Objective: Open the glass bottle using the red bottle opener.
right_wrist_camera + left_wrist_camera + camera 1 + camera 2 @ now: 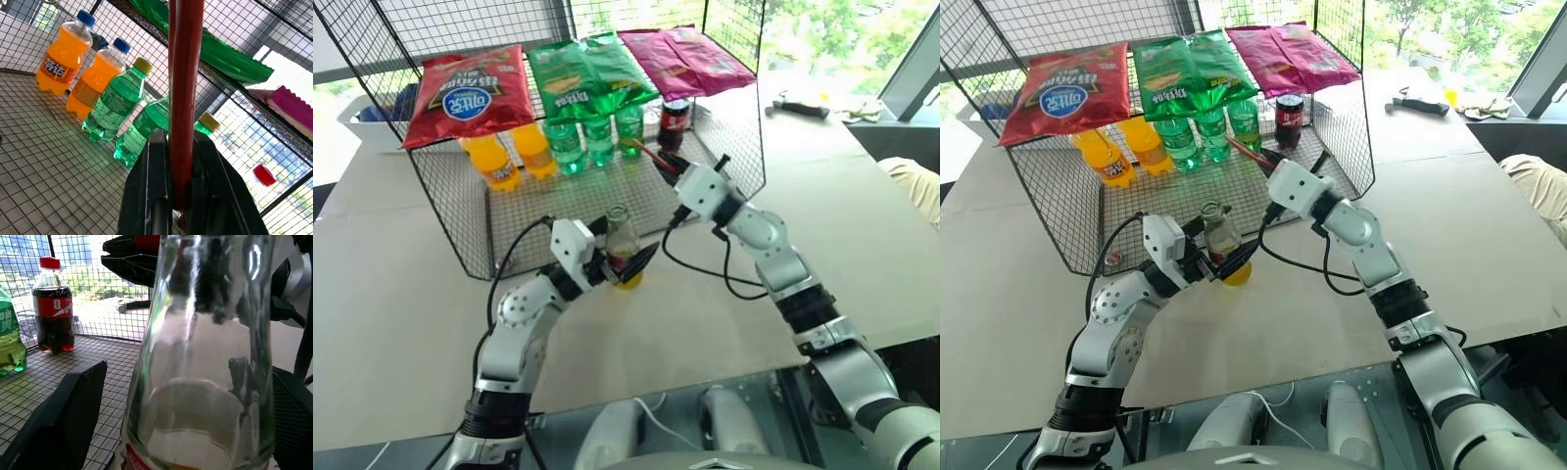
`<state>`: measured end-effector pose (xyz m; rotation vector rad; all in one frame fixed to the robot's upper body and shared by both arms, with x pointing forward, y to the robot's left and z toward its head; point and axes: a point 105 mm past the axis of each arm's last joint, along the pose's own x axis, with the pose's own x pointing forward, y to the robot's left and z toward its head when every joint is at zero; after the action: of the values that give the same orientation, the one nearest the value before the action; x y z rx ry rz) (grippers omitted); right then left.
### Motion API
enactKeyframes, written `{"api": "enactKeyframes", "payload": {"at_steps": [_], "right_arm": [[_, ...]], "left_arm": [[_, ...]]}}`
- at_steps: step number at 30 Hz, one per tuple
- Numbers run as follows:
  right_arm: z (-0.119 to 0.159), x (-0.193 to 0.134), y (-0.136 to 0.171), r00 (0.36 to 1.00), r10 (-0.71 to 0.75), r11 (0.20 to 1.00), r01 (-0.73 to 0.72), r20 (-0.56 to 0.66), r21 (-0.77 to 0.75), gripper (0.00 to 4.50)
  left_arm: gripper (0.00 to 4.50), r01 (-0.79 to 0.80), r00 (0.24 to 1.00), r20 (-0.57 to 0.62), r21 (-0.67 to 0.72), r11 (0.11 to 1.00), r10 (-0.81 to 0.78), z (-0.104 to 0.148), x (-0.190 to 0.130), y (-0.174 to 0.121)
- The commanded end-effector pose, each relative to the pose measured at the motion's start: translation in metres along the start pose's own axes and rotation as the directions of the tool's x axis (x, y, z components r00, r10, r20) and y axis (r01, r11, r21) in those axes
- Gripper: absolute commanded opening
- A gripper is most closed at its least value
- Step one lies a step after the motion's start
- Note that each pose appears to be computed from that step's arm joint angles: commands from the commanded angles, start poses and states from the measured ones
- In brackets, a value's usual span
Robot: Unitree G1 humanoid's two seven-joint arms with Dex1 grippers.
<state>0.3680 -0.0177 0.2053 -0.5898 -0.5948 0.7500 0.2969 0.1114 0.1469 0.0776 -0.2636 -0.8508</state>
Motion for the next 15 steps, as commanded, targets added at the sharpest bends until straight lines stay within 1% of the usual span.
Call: {"api": "enactKeyframes", "payload": {"at_steps": [1,3,6,8,9,10,11,12,14,15], "right_arm": [[-0.001,-0.007,-0.001,0.999,-0.006,0.991,0.01,-0.033,0.134,0.0],[-0.013,-0.016,0.011,0.993,0.044,0.966,-0.014,-0.111,0.258,0.0],[-0.022,-0.031,0.028,0.978,0.112,0.929,-0.041,-0.175,0.367,0.0],[-0.026,-0.04,0.034,0.969,0.124,0.9,-0.018,-0.216,0.435,0.0],[-0.026,-0.045,0.036,0.965,0.123,0.884,0.0,-0.232,0.467,0.88],[-0.026,-0.049,0.037,0.961,0.125,0.87,0.013,-0.246,0.494,1.15],[-0.026,-0.053,0.039,0.958,0.127,0.855,0.026,-0.257,0.518,1.66],[-0.026,-0.057,0.04,0.956,0.124,0.845,0.04,-0.268,0.533,2.05],[-0.027,-0.066,0.04,0.947,0.121,0.831,0.067,-0.297,0.552,3.16],[-0.029,-0.072,0.039,0.941,0.118,0.827,0.083,-0.316,0.556,3.45]], "left_arm": [[4.47,0.018,0.999,0.033,0.035,0.999,-0.02,0.012,-0.003,-0.004],[4.47,0.022,0.999,0.022,0.035,0.999,-0.023,0.011,-0.007,-0.005],[4.47,0.019,1.0,0.003,0.035,0.999,-0.019,0.008,-0.012,-0.006],[4.47,0.015,1.0,-0.008,0.035,0.999,-0.015,0.006,-0.016,-0.006],[4.5,0.013,1.0,-0.015,0.038,0.999,-0.013,0.005,-0.018,-0.006],[4.5,0.011,1.0,-0.022,0.044,0.999,-0.01,0.004,-0.019,-0.006],[4.5,0.008,1.0,-0.026,0.047,0.999,-0.006,0.003,-0.022,-0.007],[4.5,0.003,1.0,-0.03,0.048,0.999,-0.001,0.003,-0.023,-0.007],[4.5,-0.008,0.999,-0.039,0.048,0.999,0.01,0.002,-0.027,-0.007],[4.5,-0.013,0.999,-0.045,0.049,0.999,0.015,0.001,-0.03,-0.007]]}}
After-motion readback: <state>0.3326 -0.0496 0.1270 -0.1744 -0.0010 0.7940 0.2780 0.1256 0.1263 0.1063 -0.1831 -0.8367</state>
